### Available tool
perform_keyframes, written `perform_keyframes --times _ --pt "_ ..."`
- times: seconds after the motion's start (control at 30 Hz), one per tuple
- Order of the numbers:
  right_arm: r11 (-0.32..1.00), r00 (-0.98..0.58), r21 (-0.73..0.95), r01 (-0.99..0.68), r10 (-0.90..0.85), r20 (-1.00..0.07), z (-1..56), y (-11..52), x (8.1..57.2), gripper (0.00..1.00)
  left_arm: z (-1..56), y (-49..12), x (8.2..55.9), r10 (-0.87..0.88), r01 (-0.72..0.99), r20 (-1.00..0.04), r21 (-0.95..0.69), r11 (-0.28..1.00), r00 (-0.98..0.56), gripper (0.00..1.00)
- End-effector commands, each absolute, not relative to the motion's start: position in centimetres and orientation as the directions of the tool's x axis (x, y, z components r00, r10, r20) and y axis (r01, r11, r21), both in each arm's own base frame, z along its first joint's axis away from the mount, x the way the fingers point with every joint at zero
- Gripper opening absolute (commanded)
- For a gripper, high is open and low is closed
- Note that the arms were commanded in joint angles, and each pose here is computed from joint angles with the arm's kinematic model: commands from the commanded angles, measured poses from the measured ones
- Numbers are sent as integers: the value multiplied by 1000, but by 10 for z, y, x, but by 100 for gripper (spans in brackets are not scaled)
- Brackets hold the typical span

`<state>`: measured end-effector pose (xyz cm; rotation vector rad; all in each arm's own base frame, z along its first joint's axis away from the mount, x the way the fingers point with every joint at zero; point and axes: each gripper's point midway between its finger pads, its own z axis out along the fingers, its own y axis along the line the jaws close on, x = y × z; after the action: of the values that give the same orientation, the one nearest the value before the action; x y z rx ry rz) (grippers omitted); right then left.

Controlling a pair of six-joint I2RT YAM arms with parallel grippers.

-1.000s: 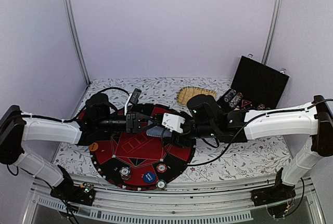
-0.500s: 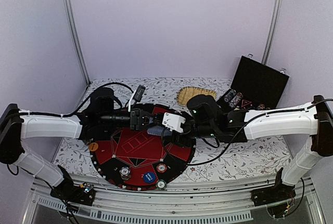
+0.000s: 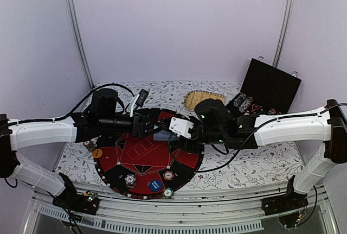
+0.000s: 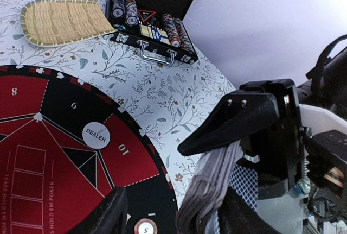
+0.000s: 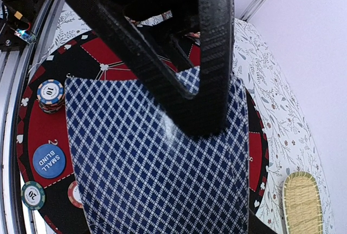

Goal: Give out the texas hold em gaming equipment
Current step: Pass from the left arm to the right

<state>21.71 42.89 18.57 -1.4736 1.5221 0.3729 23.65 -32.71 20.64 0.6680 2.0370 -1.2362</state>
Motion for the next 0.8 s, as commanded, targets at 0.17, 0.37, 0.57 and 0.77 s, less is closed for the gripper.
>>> perform_keyframes --times 0.17,0.37,0.57,0.77 --pt "243 193 -389 -889 -570 -798 202 434 220 49 231 -329 232 52 732 -773 -573 370 -632 76" --pt "243 192 -390 -888 -576 -795 200 433 220 48 240 -321 232 24 715 -766 -589 376 -643 80" --pt "243 193 -391 -888 -575 -795 199 434 221 47 233 -314 227 32 696 -749 -599 396 -662 47" --pt "240 191 -390 -889 -580 -792 196 434 221 47 229 -316 224 45 694 -739 -609 384 -673 33"
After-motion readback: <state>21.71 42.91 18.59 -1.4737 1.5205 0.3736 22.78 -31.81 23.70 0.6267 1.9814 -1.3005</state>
